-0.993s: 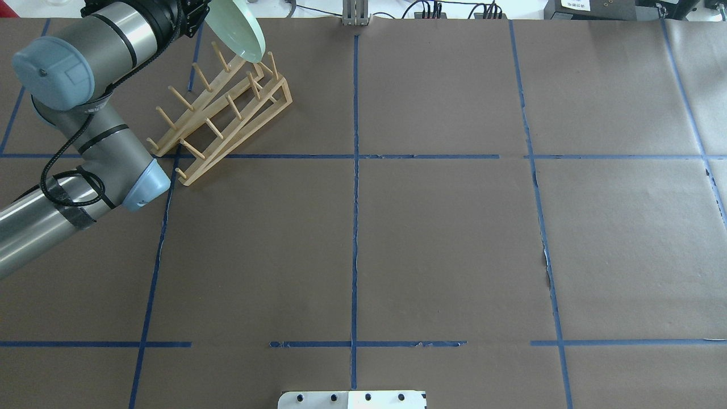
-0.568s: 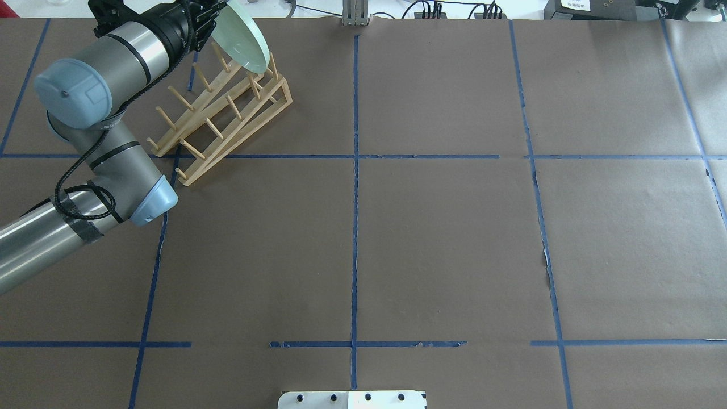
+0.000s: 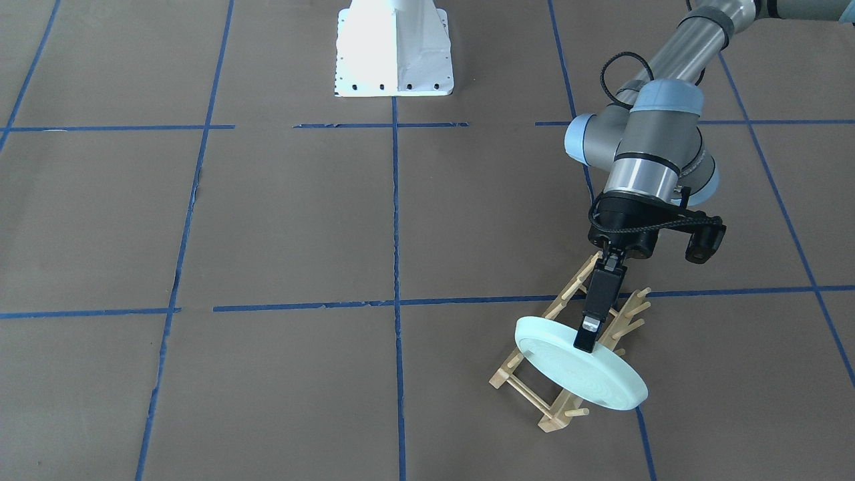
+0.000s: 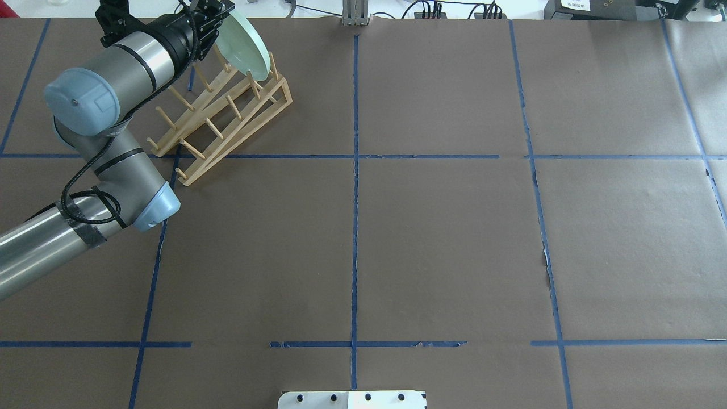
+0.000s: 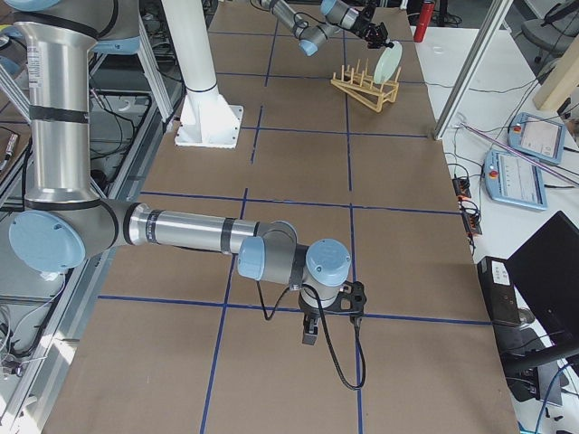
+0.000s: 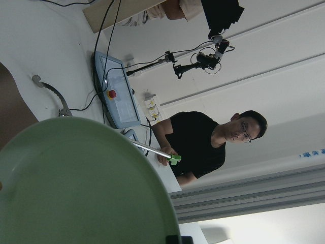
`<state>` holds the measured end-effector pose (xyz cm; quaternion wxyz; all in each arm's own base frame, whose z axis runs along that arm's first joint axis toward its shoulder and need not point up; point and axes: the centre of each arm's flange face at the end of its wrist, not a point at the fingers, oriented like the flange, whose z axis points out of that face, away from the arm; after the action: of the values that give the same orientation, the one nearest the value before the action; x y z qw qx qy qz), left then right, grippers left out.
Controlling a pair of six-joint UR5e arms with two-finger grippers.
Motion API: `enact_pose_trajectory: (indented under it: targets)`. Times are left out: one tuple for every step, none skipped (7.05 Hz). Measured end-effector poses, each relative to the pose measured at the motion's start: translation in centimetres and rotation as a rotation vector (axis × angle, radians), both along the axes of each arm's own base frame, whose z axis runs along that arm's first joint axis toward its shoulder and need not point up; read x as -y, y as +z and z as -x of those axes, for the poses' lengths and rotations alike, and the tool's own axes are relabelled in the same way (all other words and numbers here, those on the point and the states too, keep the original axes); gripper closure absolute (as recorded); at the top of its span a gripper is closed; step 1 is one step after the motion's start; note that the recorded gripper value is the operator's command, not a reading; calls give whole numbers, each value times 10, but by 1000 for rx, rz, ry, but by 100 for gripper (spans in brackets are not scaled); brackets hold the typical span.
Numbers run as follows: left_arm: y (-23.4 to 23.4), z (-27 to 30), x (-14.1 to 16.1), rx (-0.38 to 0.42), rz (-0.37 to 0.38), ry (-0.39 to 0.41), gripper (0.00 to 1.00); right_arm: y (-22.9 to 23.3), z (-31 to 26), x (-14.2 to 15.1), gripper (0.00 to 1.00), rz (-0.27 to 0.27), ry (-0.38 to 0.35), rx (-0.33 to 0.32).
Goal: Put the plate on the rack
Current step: 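Lower the plate with the left gripper into the rack's slots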
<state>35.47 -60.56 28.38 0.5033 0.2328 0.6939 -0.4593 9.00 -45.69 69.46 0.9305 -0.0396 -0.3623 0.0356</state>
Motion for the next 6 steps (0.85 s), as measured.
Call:
enact_pose_trajectory:
  targets:
    - [1, -1, 0, 1, 1, 3, 0, 0, 0, 0, 0, 0, 0, 0]
    - [1, -1, 0, 3, 0, 5, 0, 0, 0, 0, 0, 0, 0, 0]
    - [1, -1, 1, 6, -1, 5, 0, 0, 0, 0, 0, 0, 0, 0]
    - [1, -1, 1, 9, -3, 4, 0, 0, 0, 0, 0, 0, 0, 0]
    - [1, 0, 1, 11, -4, 2, 0, 0, 0, 0, 0, 0, 0, 0]
    - [1, 0, 1, 13, -3, 0, 0, 0, 0, 0, 0, 0, 0, 0]
